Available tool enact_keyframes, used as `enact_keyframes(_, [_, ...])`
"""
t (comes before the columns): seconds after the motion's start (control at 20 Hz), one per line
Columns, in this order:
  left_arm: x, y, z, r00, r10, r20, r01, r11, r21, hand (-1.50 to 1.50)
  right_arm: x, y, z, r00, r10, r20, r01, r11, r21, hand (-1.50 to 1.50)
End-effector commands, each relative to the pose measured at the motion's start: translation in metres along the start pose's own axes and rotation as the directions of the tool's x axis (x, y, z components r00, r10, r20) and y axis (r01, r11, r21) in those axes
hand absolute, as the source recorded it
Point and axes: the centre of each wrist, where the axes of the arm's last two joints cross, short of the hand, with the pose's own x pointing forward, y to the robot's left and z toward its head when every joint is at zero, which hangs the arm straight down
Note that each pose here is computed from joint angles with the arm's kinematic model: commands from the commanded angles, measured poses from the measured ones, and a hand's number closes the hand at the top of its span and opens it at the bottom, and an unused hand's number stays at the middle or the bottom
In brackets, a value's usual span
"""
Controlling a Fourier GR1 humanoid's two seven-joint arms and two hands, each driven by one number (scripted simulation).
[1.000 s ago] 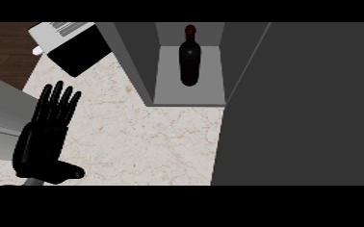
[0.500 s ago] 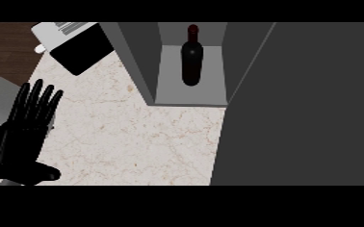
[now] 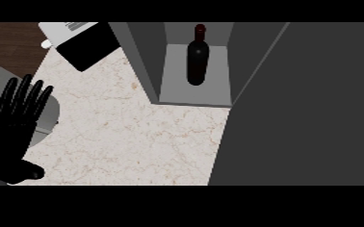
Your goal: Pick up the wine, place it into the cabinet and close the cabinet
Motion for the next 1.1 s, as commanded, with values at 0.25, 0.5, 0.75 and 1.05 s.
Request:
enact_keyframes(0.25, [0.016, 0.010, -0.011, 1.000, -0.011, 0.001, 0.011, 1.000, -0.003, -1.50, 0.018, 0.025, -0.050, 0.973, -0.228, 0.046, 0.223, 0.970, 0.102, 1.50])
enact_keyframes(0.5, [0.005, 0.009, -0.008, 1.000, 0.006, -0.020, -0.006, 1.000, -0.005, -1.50, 0.030, 0.042, -0.121, 0.969, -0.237, 0.066, 0.231, 0.969, 0.089, 1.50])
enact_keyframes(0.75, [0.007, 0.023, 0.021, 0.999, 0.006, -0.032, -0.005, 0.999, 0.033, -1.50, 0.048, 0.054, -0.187, 0.976, -0.213, 0.033, 0.211, 0.976, 0.048, 1.50])
enact_keyframes(1.05, [0.006, 0.035, 0.016, 1.000, -0.006, -0.001, 0.006, 0.999, 0.038, -1.50, 0.038, 0.039, -0.247, 0.972, -0.235, 0.008, 0.235, 0.972, -0.014, 1.50])
